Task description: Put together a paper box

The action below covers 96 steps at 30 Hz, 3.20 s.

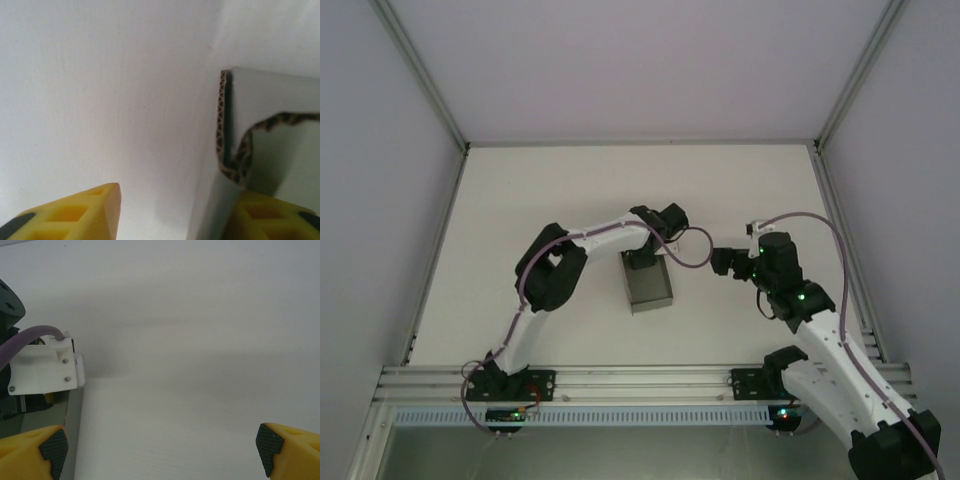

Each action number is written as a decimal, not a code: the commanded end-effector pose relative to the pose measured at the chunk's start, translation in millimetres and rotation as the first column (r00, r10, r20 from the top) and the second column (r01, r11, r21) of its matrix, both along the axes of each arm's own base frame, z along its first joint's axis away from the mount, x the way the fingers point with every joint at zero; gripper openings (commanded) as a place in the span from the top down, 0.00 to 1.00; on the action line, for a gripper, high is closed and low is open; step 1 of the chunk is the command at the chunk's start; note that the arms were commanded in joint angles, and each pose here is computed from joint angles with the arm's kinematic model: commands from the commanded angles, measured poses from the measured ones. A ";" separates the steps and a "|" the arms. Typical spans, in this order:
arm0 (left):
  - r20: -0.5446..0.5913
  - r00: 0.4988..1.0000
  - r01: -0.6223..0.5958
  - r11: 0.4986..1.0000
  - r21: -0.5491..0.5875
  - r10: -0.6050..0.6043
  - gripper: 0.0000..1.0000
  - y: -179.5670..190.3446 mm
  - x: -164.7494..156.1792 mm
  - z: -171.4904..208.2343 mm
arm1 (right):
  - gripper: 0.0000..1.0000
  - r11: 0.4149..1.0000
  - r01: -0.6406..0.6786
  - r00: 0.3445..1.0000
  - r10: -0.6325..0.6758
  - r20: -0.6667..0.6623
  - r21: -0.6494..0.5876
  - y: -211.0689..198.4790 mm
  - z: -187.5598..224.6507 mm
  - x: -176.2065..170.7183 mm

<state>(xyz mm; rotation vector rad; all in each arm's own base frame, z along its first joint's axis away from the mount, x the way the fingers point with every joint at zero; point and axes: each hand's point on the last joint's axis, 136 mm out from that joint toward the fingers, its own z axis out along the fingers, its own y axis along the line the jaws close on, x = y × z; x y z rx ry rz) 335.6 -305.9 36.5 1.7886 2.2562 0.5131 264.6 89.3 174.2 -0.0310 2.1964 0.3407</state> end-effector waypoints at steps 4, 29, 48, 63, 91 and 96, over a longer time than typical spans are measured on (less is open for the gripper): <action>-0.009 0.997 0.070 0.991 -0.111 -0.071 0.00 -10.2 -13.5 38.5 | 0.01 1.000 -0.004 1.000 0.004 -0.009 0.013 -2.5 1.3 -7.5; -0.056 0.485 -0.544 0.251 -0.800 0.873 0.01 167.3 38.9 180.8 | 0.02 0.511 -0.790 0.602 0.751 -0.270 -0.339 169.4 -62.9 29.1; -0.132 0.275 -0.687 0.099 -0.720 0.952 0.00 229.8 -9.0 107.2 | 0.73 0.793 -0.487 0.861 0.366 -0.352 -0.365 179.4 -115.1 98.8; -0.125 0.290 -0.702 0.123 -0.702 0.949 0.00 219.8 10.9 97.4 | 0.76 0.899 0.045 0.811 -0.287 -0.510 -0.435 116.4 -133.8 13.4; -0.145 0.965 -0.235 0.481 -0.844 0.218 0.00 64.2 -6.8 145.1 | 0.01 0.843 -0.190 0.981 0.180 -0.068 -0.504 128.6 4.5 56.6; -0.145 0.974 -0.221 0.585 -0.780 0.175 0.02 51.9 5.0 128.7 | 0.01 0.836 -0.342 0.938 0.327 -0.111 -0.429 129.9 -0.2 75.9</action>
